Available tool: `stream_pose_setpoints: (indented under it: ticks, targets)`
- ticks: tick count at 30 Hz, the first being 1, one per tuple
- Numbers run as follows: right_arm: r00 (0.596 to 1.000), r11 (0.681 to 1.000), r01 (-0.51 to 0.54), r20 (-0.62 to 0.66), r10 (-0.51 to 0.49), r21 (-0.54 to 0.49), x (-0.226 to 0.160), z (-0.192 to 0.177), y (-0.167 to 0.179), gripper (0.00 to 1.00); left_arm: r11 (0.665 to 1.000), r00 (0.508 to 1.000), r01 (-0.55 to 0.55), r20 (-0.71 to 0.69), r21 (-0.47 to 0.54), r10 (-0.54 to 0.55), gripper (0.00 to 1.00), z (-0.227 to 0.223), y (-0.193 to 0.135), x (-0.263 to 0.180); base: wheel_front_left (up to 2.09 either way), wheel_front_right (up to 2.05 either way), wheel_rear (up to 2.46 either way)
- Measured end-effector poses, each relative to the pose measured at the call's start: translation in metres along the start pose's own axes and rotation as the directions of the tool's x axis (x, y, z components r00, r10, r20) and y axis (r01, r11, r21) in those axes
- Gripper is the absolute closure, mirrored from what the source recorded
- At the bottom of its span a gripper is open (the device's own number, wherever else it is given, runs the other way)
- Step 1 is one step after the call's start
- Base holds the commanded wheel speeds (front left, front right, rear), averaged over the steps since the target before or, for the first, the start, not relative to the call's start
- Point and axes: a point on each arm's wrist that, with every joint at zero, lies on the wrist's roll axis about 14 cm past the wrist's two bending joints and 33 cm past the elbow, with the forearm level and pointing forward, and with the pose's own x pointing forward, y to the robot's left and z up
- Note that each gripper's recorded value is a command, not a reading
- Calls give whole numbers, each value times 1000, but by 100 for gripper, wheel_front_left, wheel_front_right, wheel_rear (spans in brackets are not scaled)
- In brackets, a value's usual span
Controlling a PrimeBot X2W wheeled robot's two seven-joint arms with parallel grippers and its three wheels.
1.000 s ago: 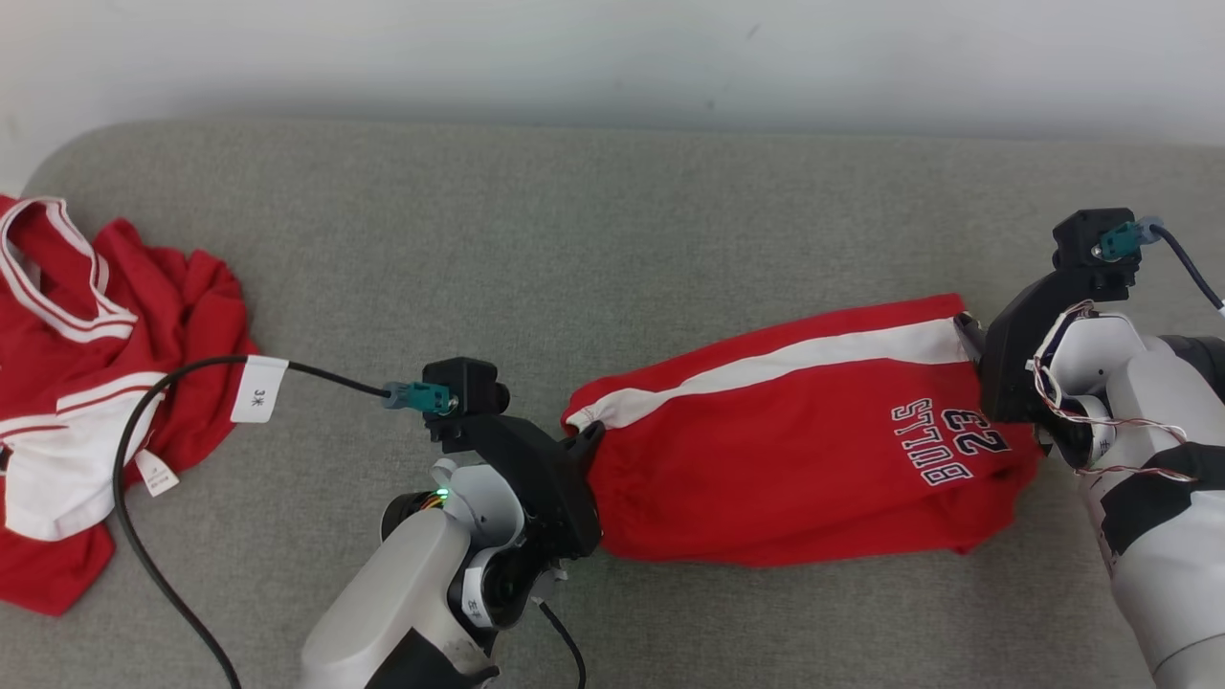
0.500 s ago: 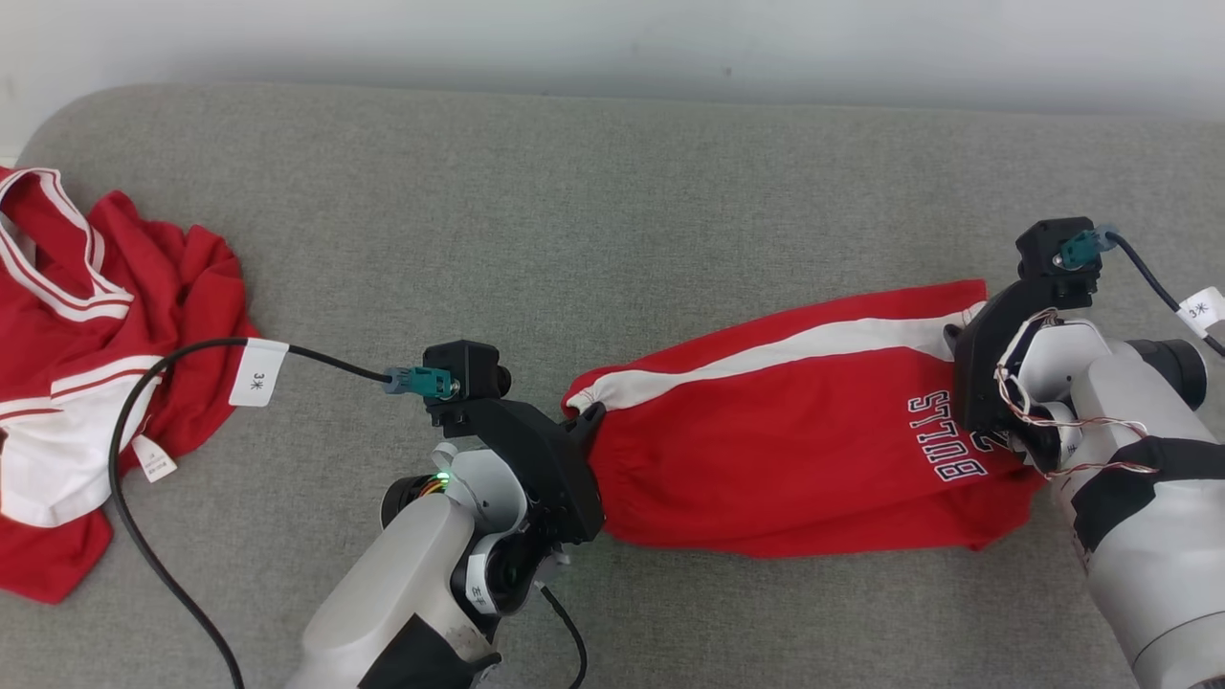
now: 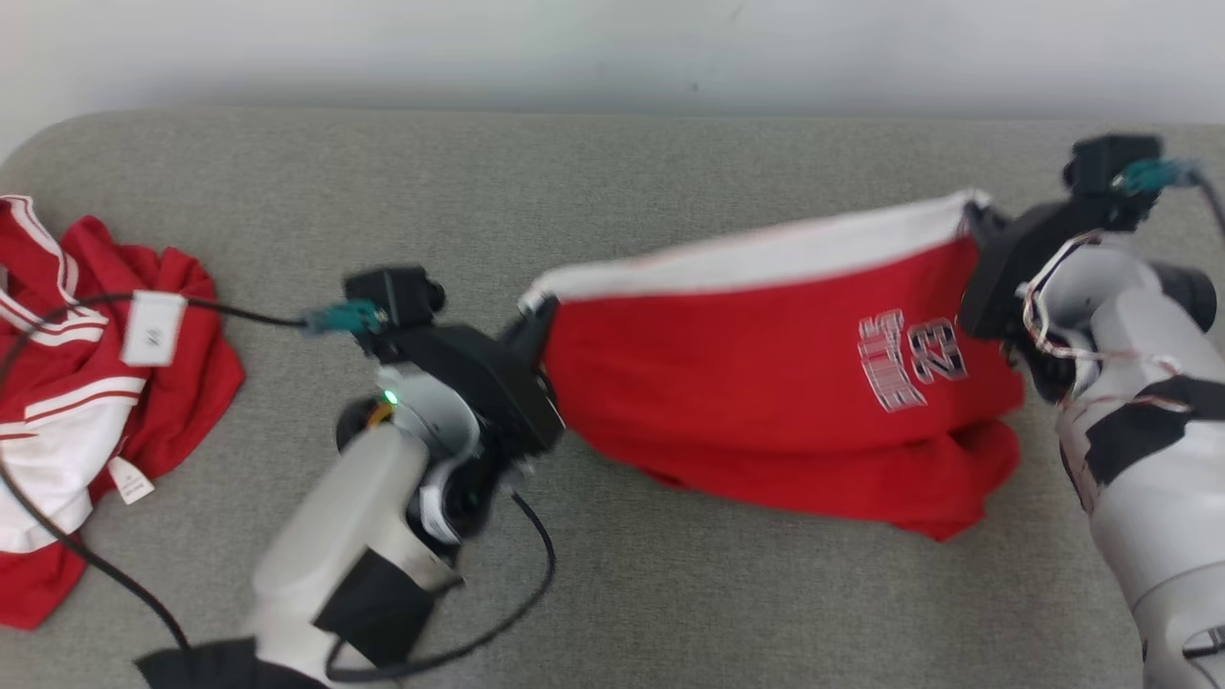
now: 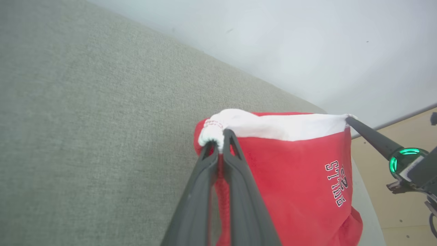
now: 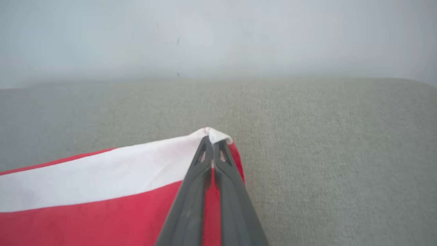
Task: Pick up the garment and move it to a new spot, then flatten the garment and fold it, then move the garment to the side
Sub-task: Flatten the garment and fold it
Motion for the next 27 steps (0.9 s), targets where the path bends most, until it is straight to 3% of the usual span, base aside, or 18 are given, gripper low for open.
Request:
stream_pose_setpoints:
  ticks: [5, 9, 16, 20, 22, 24, 27]
  targets:
    - [972, 993, -13, 236, -15, 117, -7, 67, -3, 100, 996, 989, 80, 118, 49, -86, 100, 57, -19, 12, 0, 0, 0]
    - [879, 990, -33, 476, -36, 135, -29, 139, -4, 100, 989, 959, 113, 249, 99, -134, 100, 106, -35, 19, 0, 0, 0]
    - [656, 999, -16, 755, -19, 39, -90, 240, 1, 100, 938, 745, 206, 577, 279, -335, 100, 206, -111, -1, 0, 0, 0]
    - [584, 999, 27, 812, 17, -40, -118, 264, 4, 100, 892, 658, 232, 612, 389, -438, 100, 224, -150, -17, 0, 0, 0]
    - [581, 997, 50, 814, 22, -62, -121, 265, 1, 100, 880, 640, 244, 614, 408, -462, 100, 226, -158, -20, 0, 0, 0]
    - [610, 993, 79, 792, 25, -92, -114, 254, -5, 100, 864, 641, 256, 593, 433, -487, 100, 214, -164, -16, 0, 0, 0]
    - [727, 988, 95, 686, 13, -120, -81, 199, -14, 100, 873, 758, 249, 476, 420, -445, 100, 150, -134, 12, 0, 0, 0]
